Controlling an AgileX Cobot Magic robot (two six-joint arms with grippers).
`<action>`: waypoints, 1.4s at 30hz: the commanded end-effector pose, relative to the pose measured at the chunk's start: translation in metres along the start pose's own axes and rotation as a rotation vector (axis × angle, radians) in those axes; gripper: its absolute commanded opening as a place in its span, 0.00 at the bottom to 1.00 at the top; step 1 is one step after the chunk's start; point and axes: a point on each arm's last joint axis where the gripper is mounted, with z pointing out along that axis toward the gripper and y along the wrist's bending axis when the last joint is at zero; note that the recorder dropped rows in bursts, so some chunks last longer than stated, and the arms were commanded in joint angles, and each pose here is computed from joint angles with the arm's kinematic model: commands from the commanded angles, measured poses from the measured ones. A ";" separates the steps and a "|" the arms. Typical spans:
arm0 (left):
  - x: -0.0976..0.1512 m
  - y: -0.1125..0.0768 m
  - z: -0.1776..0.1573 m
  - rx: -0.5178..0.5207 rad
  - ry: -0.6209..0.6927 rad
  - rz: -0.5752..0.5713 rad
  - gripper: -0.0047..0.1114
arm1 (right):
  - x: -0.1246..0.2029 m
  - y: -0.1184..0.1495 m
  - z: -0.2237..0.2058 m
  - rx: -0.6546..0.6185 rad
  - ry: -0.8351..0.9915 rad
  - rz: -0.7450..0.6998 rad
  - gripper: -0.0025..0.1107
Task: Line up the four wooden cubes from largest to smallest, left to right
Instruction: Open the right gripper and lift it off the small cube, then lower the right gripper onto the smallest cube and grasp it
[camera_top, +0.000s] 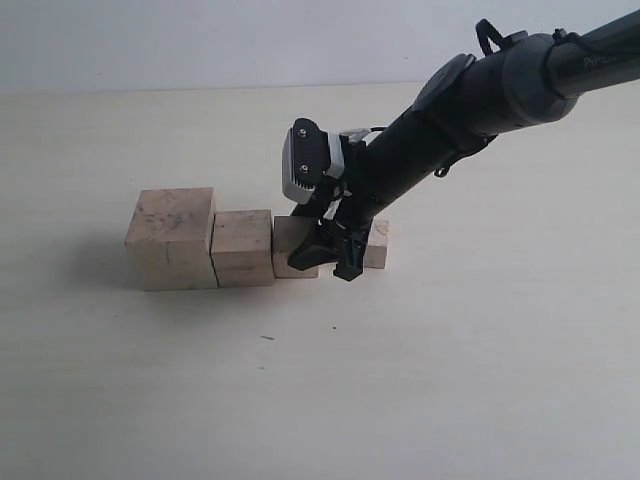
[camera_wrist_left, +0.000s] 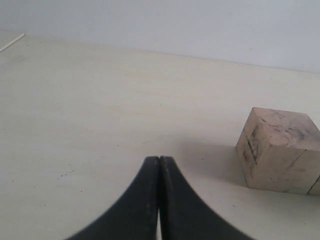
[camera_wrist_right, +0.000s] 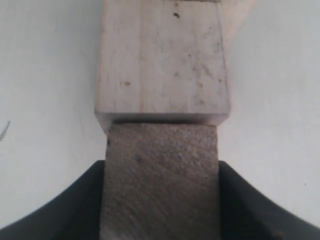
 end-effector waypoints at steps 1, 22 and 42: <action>0.000 0.000 0.000 0.007 -0.012 -0.001 0.04 | 0.000 -0.001 0.000 0.004 -0.015 0.001 0.02; 0.000 0.000 0.000 0.007 -0.012 -0.001 0.04 | -0.005 0.001 0.001 -0.005 -0.059 0.044 0.69; 0.000 0.000 0.000 0.007 -0.012 -0.001 0.04 | -0.035 0.003 -0.059 0.115 0.030 0.210 0.66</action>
